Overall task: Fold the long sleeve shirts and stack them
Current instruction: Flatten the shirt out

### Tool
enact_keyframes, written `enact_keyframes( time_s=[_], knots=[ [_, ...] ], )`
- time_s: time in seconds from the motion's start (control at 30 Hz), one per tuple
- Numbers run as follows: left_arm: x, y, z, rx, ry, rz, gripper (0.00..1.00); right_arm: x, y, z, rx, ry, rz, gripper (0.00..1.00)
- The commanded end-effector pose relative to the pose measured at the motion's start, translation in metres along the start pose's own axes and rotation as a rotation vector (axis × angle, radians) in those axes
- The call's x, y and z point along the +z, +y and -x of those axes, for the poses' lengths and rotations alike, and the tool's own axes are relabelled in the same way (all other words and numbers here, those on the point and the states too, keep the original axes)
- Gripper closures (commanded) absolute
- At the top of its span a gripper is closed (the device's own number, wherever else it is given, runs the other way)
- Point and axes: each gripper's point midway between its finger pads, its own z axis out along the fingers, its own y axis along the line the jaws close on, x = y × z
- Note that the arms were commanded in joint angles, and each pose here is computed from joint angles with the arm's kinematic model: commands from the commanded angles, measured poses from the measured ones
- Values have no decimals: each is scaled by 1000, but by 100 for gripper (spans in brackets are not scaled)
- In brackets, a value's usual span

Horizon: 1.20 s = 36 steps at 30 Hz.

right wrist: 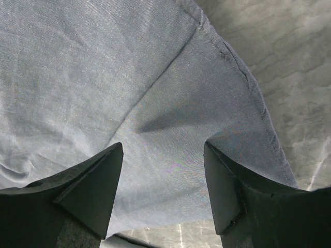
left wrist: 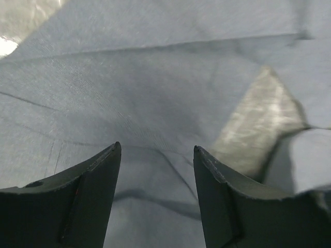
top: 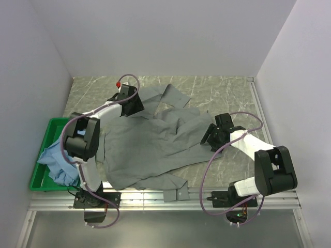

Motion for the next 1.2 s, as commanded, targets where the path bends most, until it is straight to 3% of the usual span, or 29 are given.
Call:
enact_keyframes(
  time_s=[0.0, 0.37, 0.83, 1.17],
  knots=[
    [14, -6, 14, -36, -24, -9, 37, 0, -18, 2, 21, -2, -77, 29],
    [63, 33, 15, -155, 10, 78, 38, 6, -51, -4, 66, 55, -194, 28],
    [70, 82, 76, -393, -104, 151, 39, 2, -77, -5, 151, 75, -266, 28],
    [26, 39, 136, -356, -229, -25, 32, -23, -70, 19, 133, -33, -249, 29]
  ],
)
